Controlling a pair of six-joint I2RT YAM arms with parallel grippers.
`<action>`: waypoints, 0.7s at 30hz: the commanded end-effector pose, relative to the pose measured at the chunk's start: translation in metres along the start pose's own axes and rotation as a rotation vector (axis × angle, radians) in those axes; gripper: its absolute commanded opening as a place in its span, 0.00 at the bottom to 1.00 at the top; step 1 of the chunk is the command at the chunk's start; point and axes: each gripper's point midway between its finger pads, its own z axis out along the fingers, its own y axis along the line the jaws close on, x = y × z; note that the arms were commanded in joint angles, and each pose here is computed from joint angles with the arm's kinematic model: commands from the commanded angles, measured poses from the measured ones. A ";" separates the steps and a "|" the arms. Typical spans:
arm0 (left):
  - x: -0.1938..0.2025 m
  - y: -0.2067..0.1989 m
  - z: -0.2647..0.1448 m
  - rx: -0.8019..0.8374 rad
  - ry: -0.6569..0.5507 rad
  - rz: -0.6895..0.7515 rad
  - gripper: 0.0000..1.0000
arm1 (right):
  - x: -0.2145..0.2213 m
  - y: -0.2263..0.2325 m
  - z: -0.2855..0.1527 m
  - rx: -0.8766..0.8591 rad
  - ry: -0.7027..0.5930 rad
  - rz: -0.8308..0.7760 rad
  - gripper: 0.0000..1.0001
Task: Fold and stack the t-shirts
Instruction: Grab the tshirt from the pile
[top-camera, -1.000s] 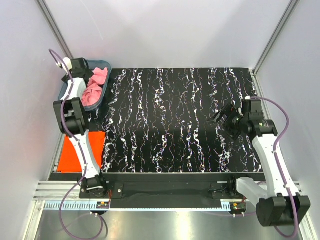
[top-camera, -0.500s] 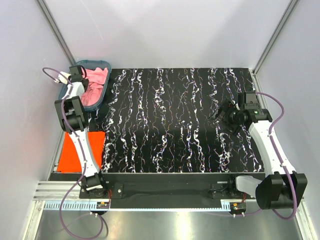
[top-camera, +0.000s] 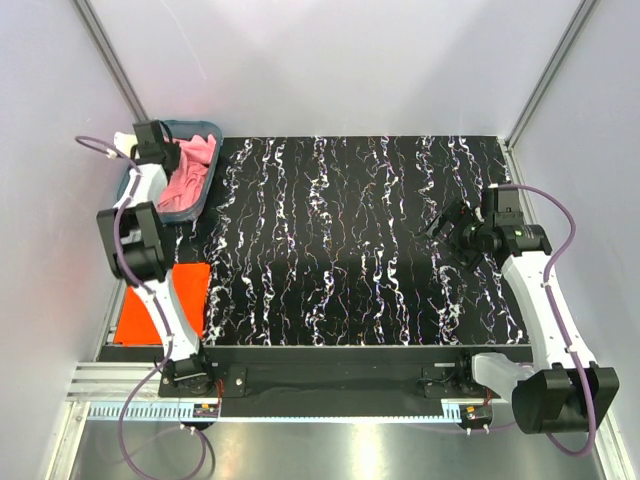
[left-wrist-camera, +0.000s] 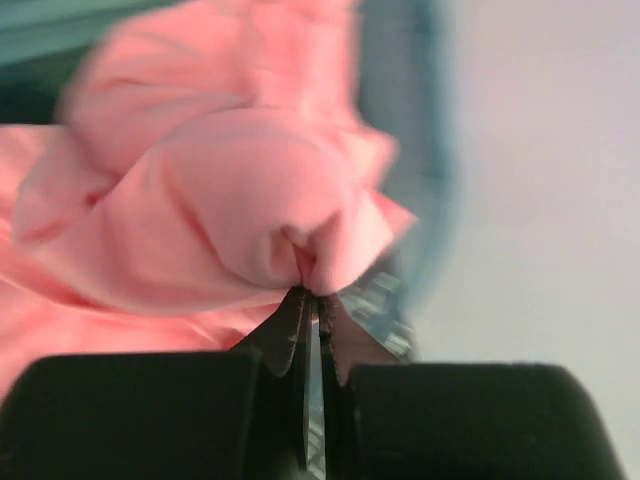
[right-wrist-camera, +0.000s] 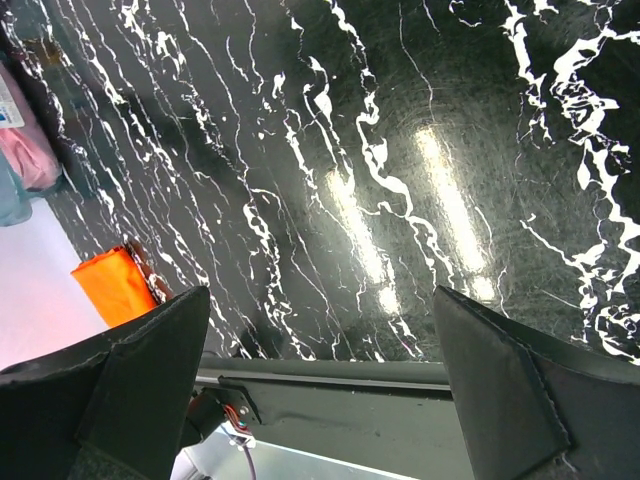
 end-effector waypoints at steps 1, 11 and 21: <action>-0.041 -0.117 -0.103 0.346 -0.069 -0.089 0.00 | 0.001 0.006 -0.010 -0.029 -0.008 -0.003 1.00; -0.045 -0.204 -0.290 0.723 0.016 -0.052 0.00 | -0.008 0.010 -0.023 -0.014 -0.047 -0.023 1.00; 0.087 -0.229 -0.475 1.039 0.272 0.296 0.00 | -0.002 0.007 -0.026 0.050 0.000 -0.130 1.00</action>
